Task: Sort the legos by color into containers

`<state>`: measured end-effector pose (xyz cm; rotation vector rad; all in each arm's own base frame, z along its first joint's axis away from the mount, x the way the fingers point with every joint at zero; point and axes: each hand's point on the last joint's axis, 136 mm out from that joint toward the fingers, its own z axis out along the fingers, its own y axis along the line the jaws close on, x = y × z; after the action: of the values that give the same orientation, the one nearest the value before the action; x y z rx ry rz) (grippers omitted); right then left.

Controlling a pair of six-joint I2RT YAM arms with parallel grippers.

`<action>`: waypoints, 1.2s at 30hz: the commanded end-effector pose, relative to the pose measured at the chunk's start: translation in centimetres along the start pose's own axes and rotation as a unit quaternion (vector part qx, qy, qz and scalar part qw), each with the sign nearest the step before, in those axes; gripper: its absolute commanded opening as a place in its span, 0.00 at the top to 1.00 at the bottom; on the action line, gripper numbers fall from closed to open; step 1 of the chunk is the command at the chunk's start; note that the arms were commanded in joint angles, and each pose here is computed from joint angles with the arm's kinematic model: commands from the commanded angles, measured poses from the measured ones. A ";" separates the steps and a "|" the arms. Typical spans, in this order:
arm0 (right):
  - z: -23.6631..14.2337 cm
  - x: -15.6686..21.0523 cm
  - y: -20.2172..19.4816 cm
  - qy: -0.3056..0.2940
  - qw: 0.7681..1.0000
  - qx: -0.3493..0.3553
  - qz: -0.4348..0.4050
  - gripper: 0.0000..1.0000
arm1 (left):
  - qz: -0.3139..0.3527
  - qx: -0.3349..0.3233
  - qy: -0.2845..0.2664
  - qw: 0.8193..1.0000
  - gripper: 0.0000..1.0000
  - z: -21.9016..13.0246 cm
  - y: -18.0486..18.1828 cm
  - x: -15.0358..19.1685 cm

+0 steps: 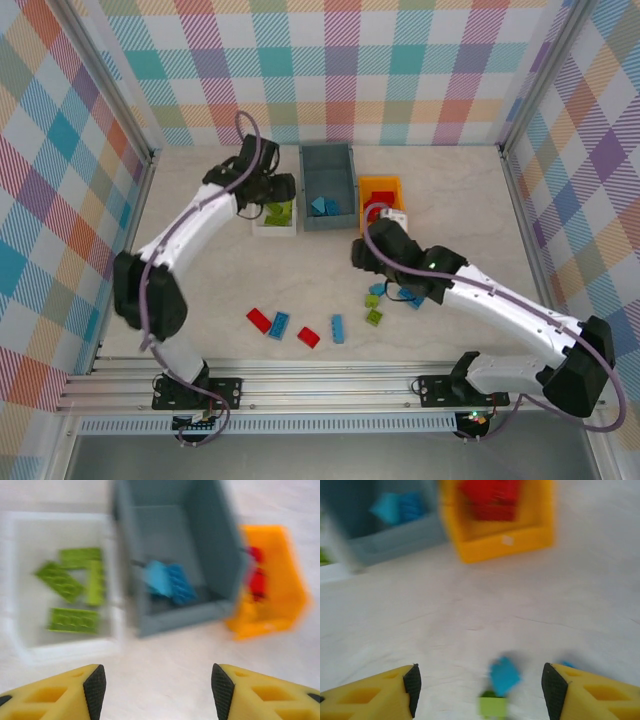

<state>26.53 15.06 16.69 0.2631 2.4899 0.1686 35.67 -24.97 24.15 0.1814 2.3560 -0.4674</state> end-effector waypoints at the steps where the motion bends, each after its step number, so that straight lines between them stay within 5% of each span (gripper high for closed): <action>1: 0.7 3.8 -4.2 0.087 0.994 0.071 -0.001 0.29 | 0.009 0.076 -0.007 0.997 0.40 -1.9 -6.2 5.4; 9: 2.9 10.3 -8.2 0.212 0.964 0.152 -0.050 0.23 | 0.041 0.169 -0.026 0.984 0.41 -6.3 -14.4 17.0; 15: 5.1 11.0 -8.7 0.227 0.956 0.176 -0.067 0.20 | 0.054 0.202 -0.017 0.978 0.41 -7.2 -17.7 20.8; 23: 8.8 9.1 -9.7 0.238 0.949 0.199 -0.062 0.22 | 0.053 0.210 -0.004 0.976 0.41 -6.5 -19.7 22.2; 36: 11.1 7.7 -9.2 0.254 0.953 0.165 -0.025 0.58 | 0.058 0.182 -0.022 0.981 0.41 -6.9 -18.2 21.2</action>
<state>25.27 8.13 1.67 0.3313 3.0302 -0.2721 10.89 -39.36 16.99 0.5197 2.2327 -0.8075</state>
